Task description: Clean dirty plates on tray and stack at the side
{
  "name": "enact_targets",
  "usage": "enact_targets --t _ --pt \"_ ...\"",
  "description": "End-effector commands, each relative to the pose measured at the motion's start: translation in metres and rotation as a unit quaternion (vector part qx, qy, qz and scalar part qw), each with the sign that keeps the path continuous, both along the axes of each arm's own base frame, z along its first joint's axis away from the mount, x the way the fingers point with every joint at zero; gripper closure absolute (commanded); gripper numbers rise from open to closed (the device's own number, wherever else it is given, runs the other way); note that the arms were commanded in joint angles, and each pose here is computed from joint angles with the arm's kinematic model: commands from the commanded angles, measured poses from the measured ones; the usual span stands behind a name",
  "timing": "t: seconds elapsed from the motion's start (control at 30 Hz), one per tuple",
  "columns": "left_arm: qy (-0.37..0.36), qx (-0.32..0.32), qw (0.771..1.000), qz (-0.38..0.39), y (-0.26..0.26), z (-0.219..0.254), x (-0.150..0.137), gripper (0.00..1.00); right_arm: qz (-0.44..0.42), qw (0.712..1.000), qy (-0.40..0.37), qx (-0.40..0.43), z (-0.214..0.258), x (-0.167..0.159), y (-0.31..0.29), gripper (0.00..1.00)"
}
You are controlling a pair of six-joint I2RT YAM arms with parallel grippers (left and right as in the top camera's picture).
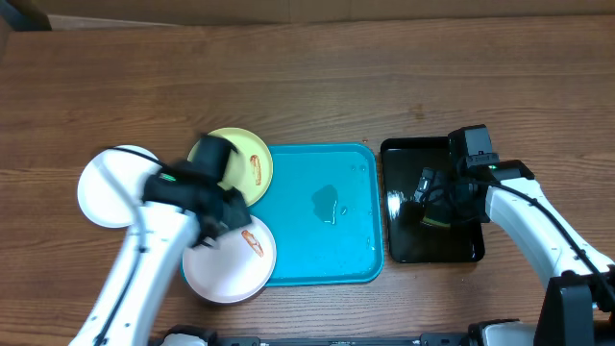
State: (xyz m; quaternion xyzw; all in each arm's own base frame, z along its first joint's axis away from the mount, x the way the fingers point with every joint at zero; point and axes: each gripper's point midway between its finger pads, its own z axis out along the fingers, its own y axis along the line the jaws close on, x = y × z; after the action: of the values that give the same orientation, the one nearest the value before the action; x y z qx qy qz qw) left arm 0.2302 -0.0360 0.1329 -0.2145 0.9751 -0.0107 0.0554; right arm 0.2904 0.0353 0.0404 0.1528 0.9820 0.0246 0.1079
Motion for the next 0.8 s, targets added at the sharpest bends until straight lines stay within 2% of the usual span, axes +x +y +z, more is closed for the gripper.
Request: enact_targets --t 0.0,0.17,0.3,0.6,0.77 --pt "-0.012 0.049 0.998 0.032 0.048 0.019 0.005 0.28 -0.004 1.0 -0.004 -0.004 0.001 0.002 -0.002 0.0" --pt "0.014 0.047 0.991 0.126 0.09 -0.013 -0.011 0.28 -0.004 1.0 -0.004 -0.004 0.001 0.002 -0.002 0.0" --pt "0.03 0.041 0.985 0.163 0.103 -0.048 -0.025 0.25 -0.004 1.0 -0.004 -0.004 0.001 0.002 -0.002 0.0" --pt "0.046 -0.044 0.99 0.127 0.071 -0.097 -0.042 0.26 -0.004 1.0 -0.004 -0.004 0.001 0.002 -0.002 0.0" --pt "0.064 -0.054 0.989 0.125 0.065 -0.109 -0.055 0.25 -0.004 1.0 -0.004 -0.004 0.001 0.002 -0.002 0.0"
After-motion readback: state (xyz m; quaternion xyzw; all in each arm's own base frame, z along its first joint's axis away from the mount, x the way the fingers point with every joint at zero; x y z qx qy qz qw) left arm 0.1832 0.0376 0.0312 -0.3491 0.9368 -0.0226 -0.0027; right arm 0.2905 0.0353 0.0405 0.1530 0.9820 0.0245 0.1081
